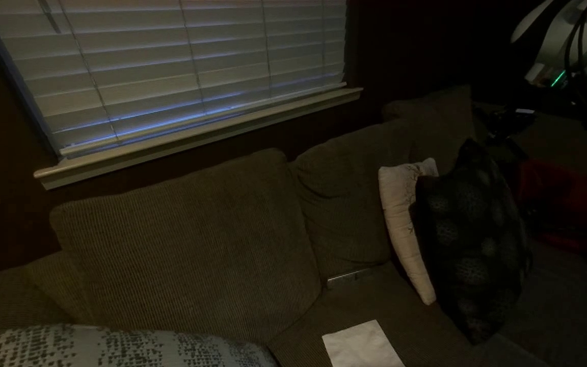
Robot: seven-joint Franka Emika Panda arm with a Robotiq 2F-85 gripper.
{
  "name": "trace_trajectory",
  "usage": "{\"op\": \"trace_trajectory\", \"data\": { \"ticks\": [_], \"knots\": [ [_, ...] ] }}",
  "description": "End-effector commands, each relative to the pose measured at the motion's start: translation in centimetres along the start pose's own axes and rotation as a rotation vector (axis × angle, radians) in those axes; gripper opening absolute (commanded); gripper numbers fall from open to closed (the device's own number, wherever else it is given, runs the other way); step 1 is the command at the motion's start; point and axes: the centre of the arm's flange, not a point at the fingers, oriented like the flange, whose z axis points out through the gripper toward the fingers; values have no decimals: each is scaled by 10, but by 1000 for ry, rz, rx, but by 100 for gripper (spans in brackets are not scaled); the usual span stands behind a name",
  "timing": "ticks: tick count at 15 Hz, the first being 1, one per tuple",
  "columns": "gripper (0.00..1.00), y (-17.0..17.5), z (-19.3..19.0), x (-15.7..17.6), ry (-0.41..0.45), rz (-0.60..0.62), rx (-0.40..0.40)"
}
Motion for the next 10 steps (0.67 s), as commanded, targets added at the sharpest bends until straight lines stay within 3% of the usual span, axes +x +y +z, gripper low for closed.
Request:
{"op": "trace_trajectory", "data": {
  "ticks": [1, 6, 10],
  "knots": [
    [63, -10, -17, 12, 44, -4, 30],
    [97, -43, -28, 29, 61, 37, 68],
    [100, -73, -14, 48, 28, 165, 75]
  ]
}}
